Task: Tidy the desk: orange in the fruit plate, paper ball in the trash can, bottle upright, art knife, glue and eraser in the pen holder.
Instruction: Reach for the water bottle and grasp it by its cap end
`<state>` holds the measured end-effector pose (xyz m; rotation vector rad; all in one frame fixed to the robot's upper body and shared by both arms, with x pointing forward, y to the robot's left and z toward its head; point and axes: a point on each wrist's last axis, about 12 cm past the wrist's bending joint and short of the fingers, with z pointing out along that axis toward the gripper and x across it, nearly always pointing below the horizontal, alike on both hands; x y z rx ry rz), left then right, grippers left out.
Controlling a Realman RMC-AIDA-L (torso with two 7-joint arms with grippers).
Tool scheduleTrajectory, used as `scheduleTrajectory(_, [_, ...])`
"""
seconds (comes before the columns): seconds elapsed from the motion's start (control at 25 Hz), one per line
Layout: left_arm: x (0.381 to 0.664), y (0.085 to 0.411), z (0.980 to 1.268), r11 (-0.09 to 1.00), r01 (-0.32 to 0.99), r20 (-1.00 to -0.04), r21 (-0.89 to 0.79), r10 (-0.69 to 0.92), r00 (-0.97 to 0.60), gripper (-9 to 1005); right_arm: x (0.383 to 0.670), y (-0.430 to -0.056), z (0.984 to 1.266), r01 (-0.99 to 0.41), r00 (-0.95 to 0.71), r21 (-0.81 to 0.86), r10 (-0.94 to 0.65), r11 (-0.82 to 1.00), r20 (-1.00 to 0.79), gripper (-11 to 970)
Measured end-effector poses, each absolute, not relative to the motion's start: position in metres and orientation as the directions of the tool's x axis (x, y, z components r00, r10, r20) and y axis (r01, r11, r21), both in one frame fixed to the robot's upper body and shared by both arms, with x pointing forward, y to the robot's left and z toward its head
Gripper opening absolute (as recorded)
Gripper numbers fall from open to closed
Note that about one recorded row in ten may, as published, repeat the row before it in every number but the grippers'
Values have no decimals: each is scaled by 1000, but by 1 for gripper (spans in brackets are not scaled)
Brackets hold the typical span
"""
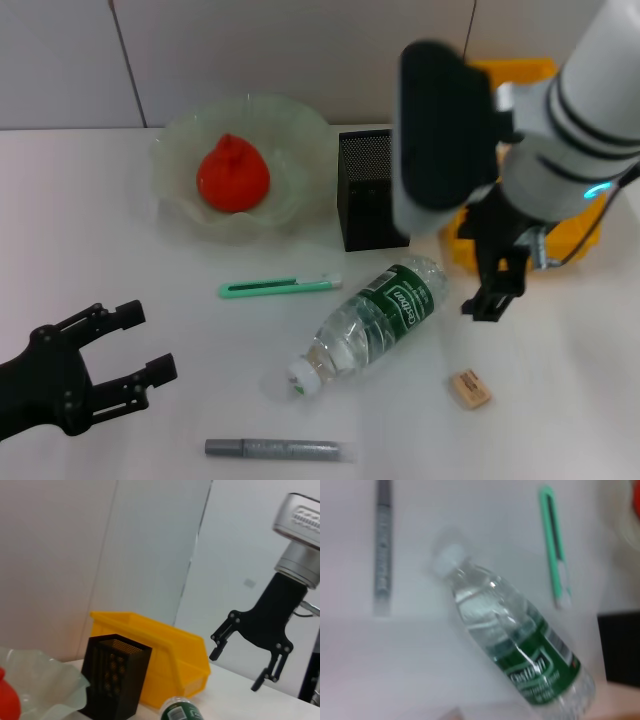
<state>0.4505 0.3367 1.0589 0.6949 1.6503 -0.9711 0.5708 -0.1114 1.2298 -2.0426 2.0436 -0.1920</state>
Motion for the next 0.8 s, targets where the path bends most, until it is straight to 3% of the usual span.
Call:
scheduleTrajectory(0.08, [448, 339, 1057, 515, 817, -958, -260, -33, -284, 828, 570, -102, 1225, -960, 109, -269, -989, -80, -95, 829])
scheduleTrajectory(0.32, [436, 347, 1053, 562, 781, -956, -271, -59, -289, 826, 574, -98, 1226, -951, 137, -296, -981, -91, -138, 829])
scheduleTrajectory(0.8, [444, 346, 1042, 618, 743, -944, -257, 4, -329, 823, 556, -172, 1240, -971, -141, -119, -899, 207, -415, 829])
